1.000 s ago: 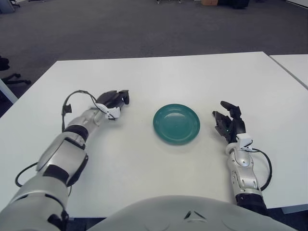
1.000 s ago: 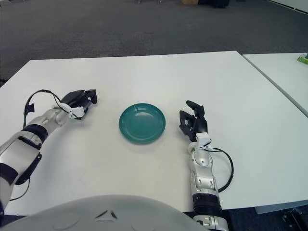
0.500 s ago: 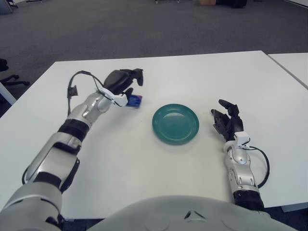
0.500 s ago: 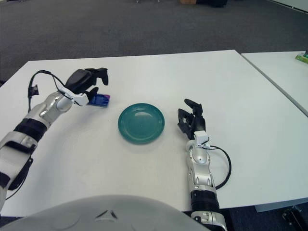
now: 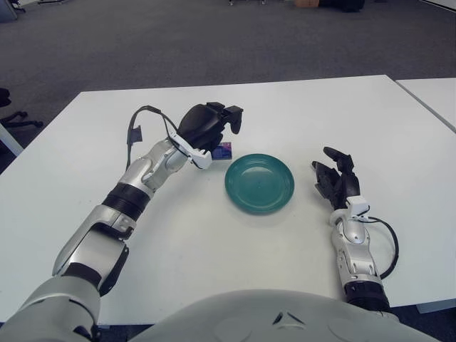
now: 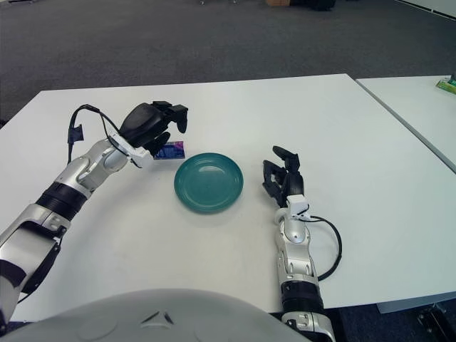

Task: Put the gum into the plate.

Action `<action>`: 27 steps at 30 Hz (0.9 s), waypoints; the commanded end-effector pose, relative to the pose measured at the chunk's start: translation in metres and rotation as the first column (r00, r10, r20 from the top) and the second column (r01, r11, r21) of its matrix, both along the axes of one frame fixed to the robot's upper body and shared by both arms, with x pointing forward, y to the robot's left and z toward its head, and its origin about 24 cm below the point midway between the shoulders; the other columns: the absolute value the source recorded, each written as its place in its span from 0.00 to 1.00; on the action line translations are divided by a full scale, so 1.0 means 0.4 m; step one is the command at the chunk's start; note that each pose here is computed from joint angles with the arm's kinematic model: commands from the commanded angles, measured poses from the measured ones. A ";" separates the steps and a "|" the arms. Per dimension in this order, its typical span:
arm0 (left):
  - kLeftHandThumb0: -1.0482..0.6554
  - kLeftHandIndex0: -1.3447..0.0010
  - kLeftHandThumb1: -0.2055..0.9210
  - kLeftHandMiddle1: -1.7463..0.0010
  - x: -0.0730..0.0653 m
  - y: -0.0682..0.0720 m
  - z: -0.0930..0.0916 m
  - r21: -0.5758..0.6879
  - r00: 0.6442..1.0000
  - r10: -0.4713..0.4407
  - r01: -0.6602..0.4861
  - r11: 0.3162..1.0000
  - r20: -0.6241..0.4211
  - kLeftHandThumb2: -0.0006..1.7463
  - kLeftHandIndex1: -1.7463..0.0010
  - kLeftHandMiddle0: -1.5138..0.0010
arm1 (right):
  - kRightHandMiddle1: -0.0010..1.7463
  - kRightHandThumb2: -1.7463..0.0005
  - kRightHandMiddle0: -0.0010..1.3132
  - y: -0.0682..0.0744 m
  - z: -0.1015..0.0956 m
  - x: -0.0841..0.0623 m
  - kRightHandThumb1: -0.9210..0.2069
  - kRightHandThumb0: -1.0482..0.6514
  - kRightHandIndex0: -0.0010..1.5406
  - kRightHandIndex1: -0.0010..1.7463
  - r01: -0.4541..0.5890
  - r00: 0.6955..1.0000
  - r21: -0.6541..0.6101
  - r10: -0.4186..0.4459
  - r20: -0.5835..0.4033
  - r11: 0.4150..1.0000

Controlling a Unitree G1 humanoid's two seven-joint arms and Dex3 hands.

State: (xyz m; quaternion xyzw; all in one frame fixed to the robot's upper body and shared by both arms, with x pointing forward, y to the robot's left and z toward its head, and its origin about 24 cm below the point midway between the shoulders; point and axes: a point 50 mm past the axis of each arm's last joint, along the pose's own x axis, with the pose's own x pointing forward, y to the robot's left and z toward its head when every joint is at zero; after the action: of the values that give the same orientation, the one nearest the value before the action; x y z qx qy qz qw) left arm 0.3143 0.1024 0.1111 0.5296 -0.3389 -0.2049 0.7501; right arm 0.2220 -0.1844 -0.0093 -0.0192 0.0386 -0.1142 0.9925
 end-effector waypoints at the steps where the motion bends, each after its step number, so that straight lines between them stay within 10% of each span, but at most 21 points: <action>1: 0.61 0.55 0.22 0.00 -0.013 -0.018 0.002 0.008 0.999 -0.032 0.031 0.999 0.018 0.93 0.00 0.48 | 0.54 0.68 0.04 0.018 -0.078 -0.045 0.01 0.30 0.28 0.30 0.004 0.986 0.049 0.004 -0.166 0.999; 27: 0.61 0.54 0.19 0.03 -0.041 -0.115 0.039 0.041 0.978 -0.203 0.201 0.979 0.046 0.94 0.00 0.44 | 0.54 0.68 0.03 0.037 -0.078 -0.040 0.03 0.30 0.27 0.26 -0.004 0.986 0.066 0.015 -0.166 0.998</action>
State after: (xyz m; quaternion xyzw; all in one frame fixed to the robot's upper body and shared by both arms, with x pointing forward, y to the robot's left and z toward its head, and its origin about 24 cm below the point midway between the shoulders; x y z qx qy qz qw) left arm 0.2930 0.0558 0.1234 0.4963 -0.4076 -0.2704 0.7172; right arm 0.2235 -0.1751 -0.0097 -0.0089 0.0350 -0.1042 0.9939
